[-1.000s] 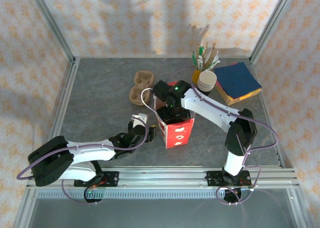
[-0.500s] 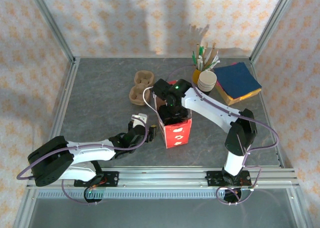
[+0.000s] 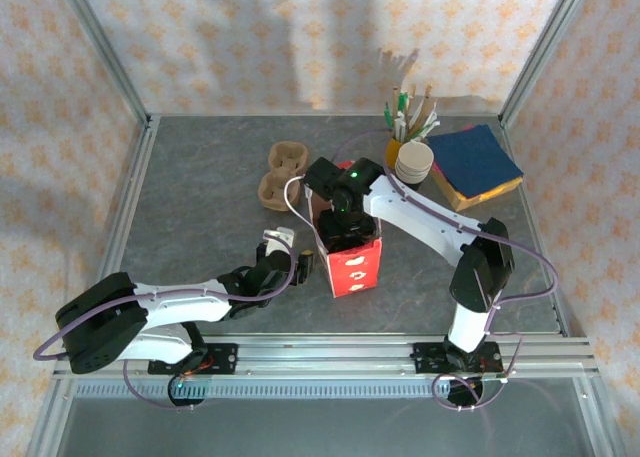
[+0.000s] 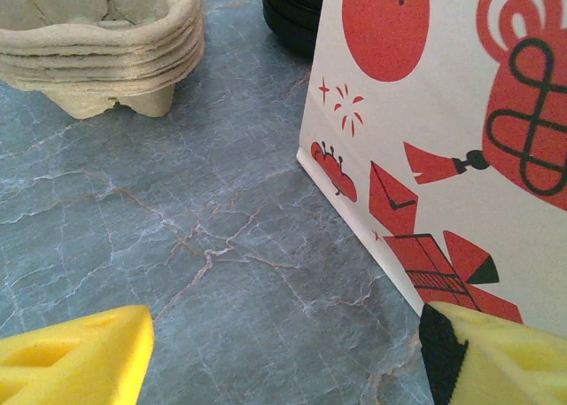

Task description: Pack the takeout coffee

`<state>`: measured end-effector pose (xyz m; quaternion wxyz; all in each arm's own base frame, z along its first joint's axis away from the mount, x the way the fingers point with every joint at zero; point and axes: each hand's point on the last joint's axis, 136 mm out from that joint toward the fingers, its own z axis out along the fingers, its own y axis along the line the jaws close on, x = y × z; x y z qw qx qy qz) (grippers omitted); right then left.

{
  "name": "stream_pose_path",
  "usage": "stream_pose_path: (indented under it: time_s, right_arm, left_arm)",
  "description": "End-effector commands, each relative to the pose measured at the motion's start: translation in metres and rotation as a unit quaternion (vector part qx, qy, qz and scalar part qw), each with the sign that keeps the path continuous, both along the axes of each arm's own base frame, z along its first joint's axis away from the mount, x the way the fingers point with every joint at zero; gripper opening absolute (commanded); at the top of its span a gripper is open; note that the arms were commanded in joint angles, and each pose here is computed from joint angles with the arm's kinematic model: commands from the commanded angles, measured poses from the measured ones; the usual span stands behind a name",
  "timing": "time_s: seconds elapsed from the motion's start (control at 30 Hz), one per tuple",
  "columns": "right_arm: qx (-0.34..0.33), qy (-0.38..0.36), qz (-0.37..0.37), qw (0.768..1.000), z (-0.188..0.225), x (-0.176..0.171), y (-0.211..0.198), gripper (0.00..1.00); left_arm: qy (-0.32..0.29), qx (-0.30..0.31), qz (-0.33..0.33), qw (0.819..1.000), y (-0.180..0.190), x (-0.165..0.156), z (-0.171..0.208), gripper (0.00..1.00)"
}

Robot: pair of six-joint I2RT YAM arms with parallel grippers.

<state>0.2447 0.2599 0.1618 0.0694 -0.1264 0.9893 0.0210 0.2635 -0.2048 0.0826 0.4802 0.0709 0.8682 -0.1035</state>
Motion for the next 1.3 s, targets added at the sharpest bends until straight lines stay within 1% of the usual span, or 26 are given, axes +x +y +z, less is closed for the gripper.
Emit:
stream_pose_path:
  time_s: [0.0,0.17,0.33,0.4,0.47,0.6,0.87,1.27]
  right_arm:
    - [-0.03,-0.006,-0.009,0.999,-0.001,0.0,-0.012,0.65]
    - [-0.058,-0.01,-0.016,0.998,-0.005,0.001,-0.02,0.64]
    - [-0.066,-0.012,-0.019,0.998,-0.007,0.001,-0.023,0.61]
    - [-0.058,-0.007,-0.01,0.998,-0.008,0.0,-0.019,0.61]
    - [-0.03,-0.002,-0.001,1.0,-0.005,-0.003,-0.009,0.61]
    - [-0.015,-0.01,0.0,1.0,0.003,-0.001,-0.006,0.59]
    - [-0.003,-0.041,0.002,0.999,0.029,0.007,-0.004,0.58]
    - [0.031,-0.118,-0.019,0.992,0.082,0.028,-0.006,0.62]
  left_arm:
    - [-0.001,0.004,0.011,1.0,0.002,0.001,0.001,0.81]
    - [0.0,0.004,0.012,1.0,0.002,0.001,0.001,0.81]
    - [0.001,0.004,0.011,1.0,0.001,0.001,0.0,0.81]
    - [0.002,0.004,0.012,1.0,0.001,0.001,0.0,0.81]
    - [0.002,0.005,0.011,1.0,0.001,0.001,0.0,0.81]
    - [0.001,0.005,0.012,1.0,0.001,0.002,0.001,0.81]
    - [0.0,0.004,0.011,1.0,0.0,0.002,0.002,0.81]
    - [-0.003,0.004,0.014,1.0,0.001,0.003,0.005,0.81]
